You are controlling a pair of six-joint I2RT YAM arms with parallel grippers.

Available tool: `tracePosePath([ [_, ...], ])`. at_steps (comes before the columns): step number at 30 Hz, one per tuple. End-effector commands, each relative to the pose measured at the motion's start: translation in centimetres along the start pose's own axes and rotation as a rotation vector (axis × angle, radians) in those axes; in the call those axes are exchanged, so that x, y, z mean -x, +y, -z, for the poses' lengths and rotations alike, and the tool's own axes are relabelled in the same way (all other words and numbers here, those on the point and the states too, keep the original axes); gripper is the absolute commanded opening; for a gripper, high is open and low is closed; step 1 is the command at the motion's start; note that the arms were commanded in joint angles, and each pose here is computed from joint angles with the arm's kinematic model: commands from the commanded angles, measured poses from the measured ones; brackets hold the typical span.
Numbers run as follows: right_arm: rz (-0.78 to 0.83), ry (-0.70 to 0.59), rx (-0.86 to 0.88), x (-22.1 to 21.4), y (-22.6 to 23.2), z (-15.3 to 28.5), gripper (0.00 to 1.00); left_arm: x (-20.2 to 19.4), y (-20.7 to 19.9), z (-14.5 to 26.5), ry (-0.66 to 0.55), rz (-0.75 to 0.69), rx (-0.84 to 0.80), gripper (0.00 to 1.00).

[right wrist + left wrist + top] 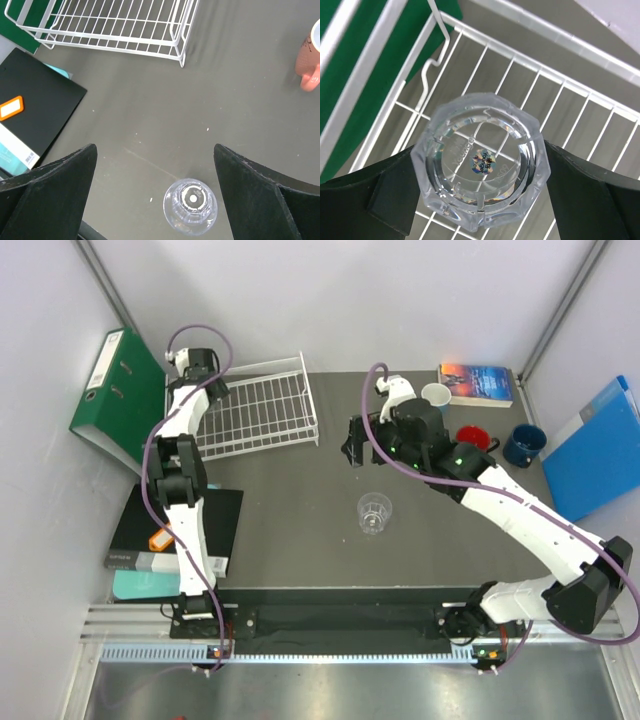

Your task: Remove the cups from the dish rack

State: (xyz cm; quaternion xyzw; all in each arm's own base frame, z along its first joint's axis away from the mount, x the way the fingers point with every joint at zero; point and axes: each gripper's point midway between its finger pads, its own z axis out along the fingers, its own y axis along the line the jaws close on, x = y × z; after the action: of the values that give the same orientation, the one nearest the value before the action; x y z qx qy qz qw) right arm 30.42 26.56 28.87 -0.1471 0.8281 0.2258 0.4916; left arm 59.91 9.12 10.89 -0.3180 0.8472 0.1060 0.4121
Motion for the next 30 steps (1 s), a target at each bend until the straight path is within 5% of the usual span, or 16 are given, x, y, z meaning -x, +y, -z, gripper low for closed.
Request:
tracePosePath([
  [1,-0.029,-0.036,-0.01,1.0,-0.2,0.1,1.0,3.8,-0.2,0.4,-0.106,0.032,-0.004,0.99],
  [10,-0.035,-0.016,-0.003,0.4,-0.1,-0.3,0.99,4.2,-0.2,-0.3,-0.118,0.036,-0.01,0.99],
  [13,-0.034,-0.01,-0.007,0.2,-0.2,-0.4,1.0,3.3,-0.6,-0.7,-0.093,0.026,-0.031,0.89],
  [17,-0.038,-0.004,-0.009,-0.1,-0.3,-0.4,1.0,2.8,-0.6,-0.2,-0.073,0.035,-0.049,0.5],
  [19,-0.044,-0.007,-0.008,-0.1,-0.3,-0.3,1.0,1.3,-0.7,-0.1,-0.04,0.033,-0.076,0.05],
  [20,-0.049,-0.006,-0.005,-0.2,-0.2,-0.3,1.0,2.0,-0.8,0.8,-0.056,0.05,-0.091,0.0],
  [30,-0.045,-0.096,-0.054,1.9,-1.2,0.7,1.0,0.8,-3.1,9.1,-0.068,0.13,-0.237,0.0],
])
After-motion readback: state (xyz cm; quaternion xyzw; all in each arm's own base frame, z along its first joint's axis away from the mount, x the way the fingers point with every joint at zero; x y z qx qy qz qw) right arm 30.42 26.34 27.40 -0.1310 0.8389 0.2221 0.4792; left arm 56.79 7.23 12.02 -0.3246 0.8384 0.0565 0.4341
